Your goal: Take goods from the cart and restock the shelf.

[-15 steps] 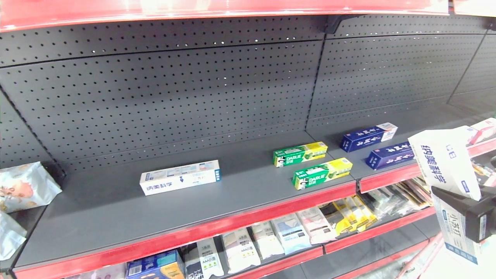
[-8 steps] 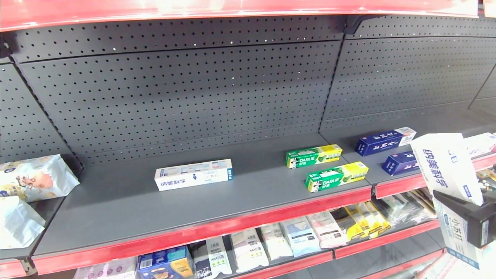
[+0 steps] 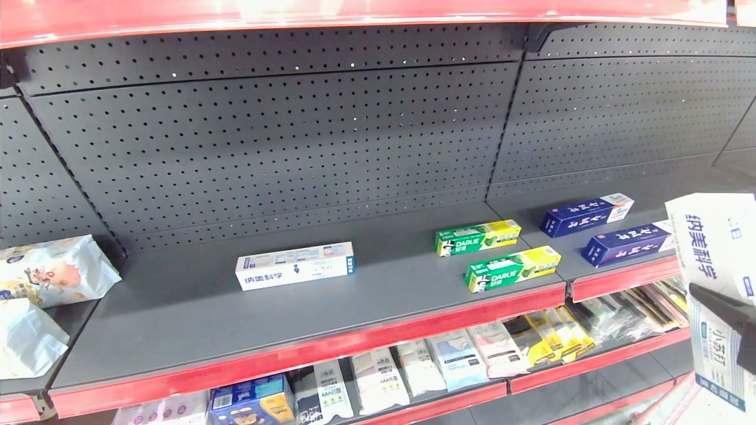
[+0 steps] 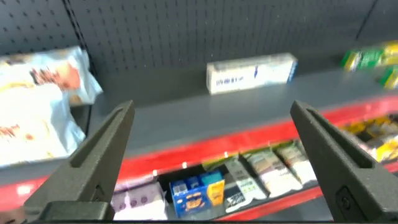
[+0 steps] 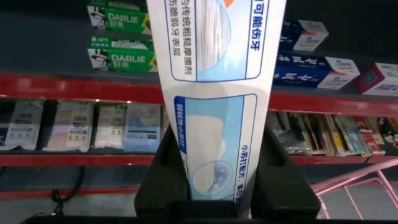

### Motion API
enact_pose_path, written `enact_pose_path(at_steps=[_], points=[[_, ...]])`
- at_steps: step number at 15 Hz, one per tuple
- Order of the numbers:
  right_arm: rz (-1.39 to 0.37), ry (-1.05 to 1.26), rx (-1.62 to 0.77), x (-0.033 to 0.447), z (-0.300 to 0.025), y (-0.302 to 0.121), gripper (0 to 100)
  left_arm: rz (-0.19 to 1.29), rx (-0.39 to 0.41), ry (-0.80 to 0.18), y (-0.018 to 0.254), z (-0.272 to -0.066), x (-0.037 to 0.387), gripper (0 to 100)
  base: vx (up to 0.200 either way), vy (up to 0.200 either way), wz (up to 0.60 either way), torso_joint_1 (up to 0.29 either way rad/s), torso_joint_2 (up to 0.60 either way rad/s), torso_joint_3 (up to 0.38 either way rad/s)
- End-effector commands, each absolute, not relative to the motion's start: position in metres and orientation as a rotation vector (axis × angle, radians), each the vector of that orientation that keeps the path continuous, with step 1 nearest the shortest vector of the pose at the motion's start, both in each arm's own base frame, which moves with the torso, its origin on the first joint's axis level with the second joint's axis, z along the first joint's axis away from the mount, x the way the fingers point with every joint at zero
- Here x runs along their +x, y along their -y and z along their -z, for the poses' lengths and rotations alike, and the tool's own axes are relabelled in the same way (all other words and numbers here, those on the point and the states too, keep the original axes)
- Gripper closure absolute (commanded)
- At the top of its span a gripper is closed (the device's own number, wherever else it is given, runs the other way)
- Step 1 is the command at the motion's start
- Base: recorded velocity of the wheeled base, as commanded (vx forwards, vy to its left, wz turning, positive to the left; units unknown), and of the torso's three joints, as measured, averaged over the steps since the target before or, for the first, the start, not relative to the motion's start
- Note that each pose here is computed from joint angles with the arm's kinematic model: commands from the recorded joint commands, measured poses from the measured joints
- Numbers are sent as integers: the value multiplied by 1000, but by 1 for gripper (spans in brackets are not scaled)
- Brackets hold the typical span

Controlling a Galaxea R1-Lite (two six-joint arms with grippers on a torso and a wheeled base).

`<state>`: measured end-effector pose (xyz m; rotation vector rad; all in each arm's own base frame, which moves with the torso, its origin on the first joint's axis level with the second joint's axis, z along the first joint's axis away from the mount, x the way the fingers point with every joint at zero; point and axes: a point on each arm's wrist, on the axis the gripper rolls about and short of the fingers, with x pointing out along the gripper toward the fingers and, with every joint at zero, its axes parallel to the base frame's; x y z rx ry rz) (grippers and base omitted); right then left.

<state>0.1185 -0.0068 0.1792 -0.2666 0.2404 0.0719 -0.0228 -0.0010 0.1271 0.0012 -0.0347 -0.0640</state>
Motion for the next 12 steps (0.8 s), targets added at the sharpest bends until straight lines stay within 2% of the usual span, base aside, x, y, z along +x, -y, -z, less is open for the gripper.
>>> enact_pose_path(at_steps=[1,4,5,6,7,8,9,10,12], points=[[-41,-232,-269,135,-192,11,100,-12,-47,-187,0,-205,52,0,0,0,0,0,0,0],[-26,-250,-268,147,-194,13,100,21,6,-354,2,-192,97,0,0,0,0,0,0,0],[-32,-258,-267,149,-192,13,100,106,-9,-400,4,-187,112,0,0,0,0,0,0,0],[-32,-258,-265,149,-192,13,100,213,-27,-402,5,-186,124,0,0,0,0,0,0,0],[-30,-260,-263,149,-192,13,100,253,-30,-398,5,-185,129,0,0,0,0,0,0,0],[-32,-271,-260,151,-191,14,100,335,-7,-422,0,-178,148,0,0,0,0,0,0,0],[-34,-272,-261,151,-191,14,100,340,-4,-428,-1,-176,150,0,0,0,0,0,0,0],[-52,-277,-259,152,-190,14,100,383,15,-459,-11,-165,167,0,0,0,0,0,0,0],[-55,-310,-257,155,-183,14,100,445,34,-458,-24,-147,196,0,0,0,0,0,0,0]])
